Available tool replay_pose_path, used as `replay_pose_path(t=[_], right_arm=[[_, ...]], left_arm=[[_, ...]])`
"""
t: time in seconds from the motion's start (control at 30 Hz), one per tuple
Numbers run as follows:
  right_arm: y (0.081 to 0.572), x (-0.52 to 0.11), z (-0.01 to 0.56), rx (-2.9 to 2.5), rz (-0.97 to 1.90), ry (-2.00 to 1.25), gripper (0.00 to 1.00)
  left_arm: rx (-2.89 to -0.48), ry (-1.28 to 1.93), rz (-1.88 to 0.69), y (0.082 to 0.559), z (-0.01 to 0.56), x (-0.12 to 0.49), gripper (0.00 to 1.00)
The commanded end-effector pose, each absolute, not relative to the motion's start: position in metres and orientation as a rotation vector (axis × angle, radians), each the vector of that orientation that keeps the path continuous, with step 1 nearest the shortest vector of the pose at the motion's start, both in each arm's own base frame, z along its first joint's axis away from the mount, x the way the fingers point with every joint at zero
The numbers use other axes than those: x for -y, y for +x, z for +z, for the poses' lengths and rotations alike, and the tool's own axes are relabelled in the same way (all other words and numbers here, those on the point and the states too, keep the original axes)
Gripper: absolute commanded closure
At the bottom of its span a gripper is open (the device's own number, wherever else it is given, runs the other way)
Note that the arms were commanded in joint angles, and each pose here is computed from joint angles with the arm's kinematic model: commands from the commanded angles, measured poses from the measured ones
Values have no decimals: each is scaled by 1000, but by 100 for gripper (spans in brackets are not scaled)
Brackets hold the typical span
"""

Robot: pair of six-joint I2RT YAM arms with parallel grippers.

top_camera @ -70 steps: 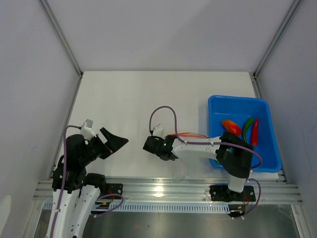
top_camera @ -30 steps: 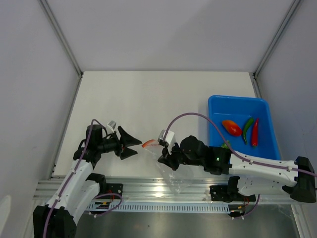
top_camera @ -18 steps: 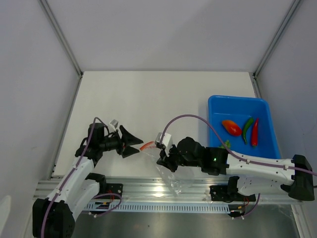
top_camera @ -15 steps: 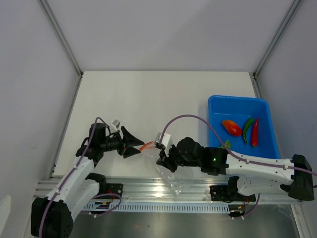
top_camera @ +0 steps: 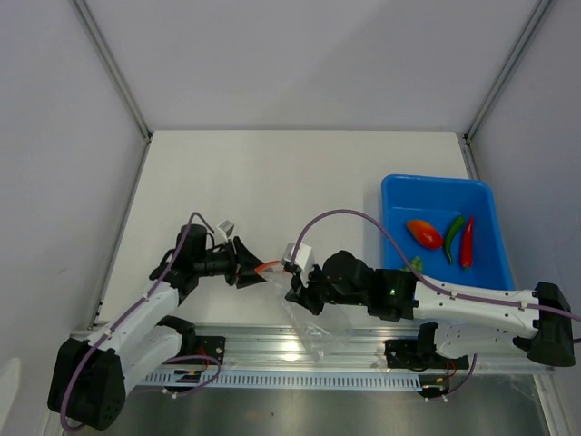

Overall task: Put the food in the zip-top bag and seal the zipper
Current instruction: Pick up the zipper food storage bag at the center of the board, then open the zipper of the food storage bag at the center of the board.

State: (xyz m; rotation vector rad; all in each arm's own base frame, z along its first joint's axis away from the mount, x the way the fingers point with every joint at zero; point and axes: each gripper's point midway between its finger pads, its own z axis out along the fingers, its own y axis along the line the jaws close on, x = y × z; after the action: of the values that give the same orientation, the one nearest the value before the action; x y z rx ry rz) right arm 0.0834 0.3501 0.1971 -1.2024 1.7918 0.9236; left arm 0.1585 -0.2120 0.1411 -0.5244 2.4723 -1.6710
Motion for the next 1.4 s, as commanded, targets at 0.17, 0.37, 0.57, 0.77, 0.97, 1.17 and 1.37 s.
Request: replay_pose_path(t=[0.17,0.37,0.57,0.77,0.97,1.17,1.37], right_arm=[[86,-361,221,-1740,944,-1149,100],[90,-357,213,-1813,921,-1074,100],[98,-347,214,-1920,894,-923,59],[122,-332,242,-2013,811,-634,31],[144,-336,277,-2046,764,-418,25],[169,-351,301,-2073,841,-297,22],[170,-363,319,-2076,1003,-300,24]], left_arm=[[-2432,-422,-1723,164,154,227,76],[-2337,-306,-1686,176,174,228,100],[-2301,-182,-1448,185,196,216,99],[-2145,-43,-1171,192,235,197,99],[-2075,50,-999,189,260,190,99],[-2032,152,-905,184,271,193,99],[-2022,160,-775,190,282,184,100]])
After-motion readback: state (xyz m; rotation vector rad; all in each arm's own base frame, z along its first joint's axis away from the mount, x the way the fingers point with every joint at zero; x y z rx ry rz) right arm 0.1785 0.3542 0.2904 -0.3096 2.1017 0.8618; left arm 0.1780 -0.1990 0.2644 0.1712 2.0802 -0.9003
